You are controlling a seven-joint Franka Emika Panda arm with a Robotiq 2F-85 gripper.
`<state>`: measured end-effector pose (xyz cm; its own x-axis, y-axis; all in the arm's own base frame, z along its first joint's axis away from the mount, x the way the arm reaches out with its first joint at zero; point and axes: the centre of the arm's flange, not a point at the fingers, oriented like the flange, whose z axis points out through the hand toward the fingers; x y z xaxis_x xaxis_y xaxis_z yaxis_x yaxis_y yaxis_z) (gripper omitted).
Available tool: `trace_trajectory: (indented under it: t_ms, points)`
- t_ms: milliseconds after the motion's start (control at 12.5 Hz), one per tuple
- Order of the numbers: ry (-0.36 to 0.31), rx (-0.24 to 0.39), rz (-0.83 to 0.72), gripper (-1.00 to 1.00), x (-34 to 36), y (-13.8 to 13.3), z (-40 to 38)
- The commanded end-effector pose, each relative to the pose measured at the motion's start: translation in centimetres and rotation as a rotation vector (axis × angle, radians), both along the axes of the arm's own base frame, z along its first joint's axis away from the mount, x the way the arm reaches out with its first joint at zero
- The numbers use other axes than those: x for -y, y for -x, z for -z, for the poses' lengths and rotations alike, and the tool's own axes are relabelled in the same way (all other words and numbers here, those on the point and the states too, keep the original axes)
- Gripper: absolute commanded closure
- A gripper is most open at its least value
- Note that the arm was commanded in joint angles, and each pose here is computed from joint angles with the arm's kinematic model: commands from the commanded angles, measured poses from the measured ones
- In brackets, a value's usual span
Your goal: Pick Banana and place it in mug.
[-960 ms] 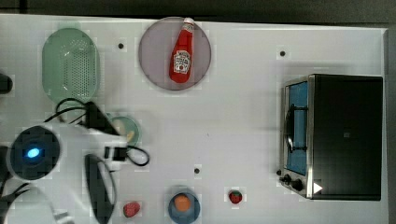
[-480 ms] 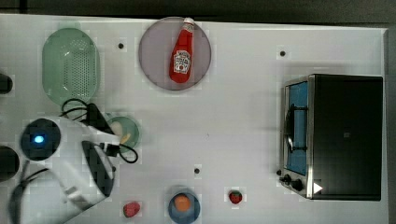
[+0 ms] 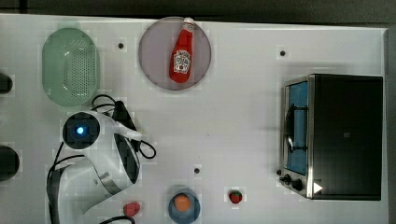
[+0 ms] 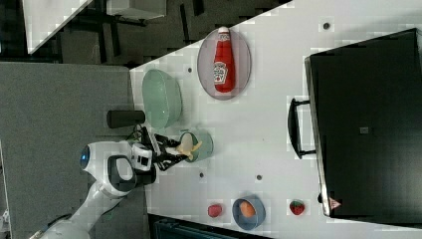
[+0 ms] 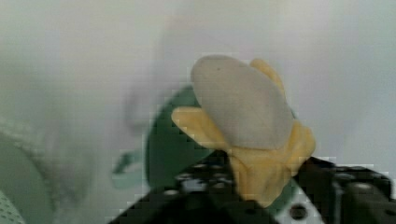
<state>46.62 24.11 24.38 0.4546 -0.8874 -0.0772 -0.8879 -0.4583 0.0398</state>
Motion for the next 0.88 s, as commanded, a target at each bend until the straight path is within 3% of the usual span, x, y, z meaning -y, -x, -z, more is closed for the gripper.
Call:
trace_trajectory:
  t_ms: [80,240,320,400,560,880]
  points:
    - [-0.012,0.036,0.047,-0.46,-1.8,0.7,-1.9]
    - [-0.005,0.042,0.054,-0.92,-1.3,0.6,-2.4]
    - [-0.006,0.052,0.056,-1.00,-1.3,0.4,-2.8]
    - [-0.005,0.056,0.055,-1.00,-1.3,0.4,-3.1]
    - [-0.031,0.125,0.069,-1.00,-1.2,-0.8,-5.5]
    - [0.050,0.158,0.080,-1.00,3.5,-1.9,-12.7]
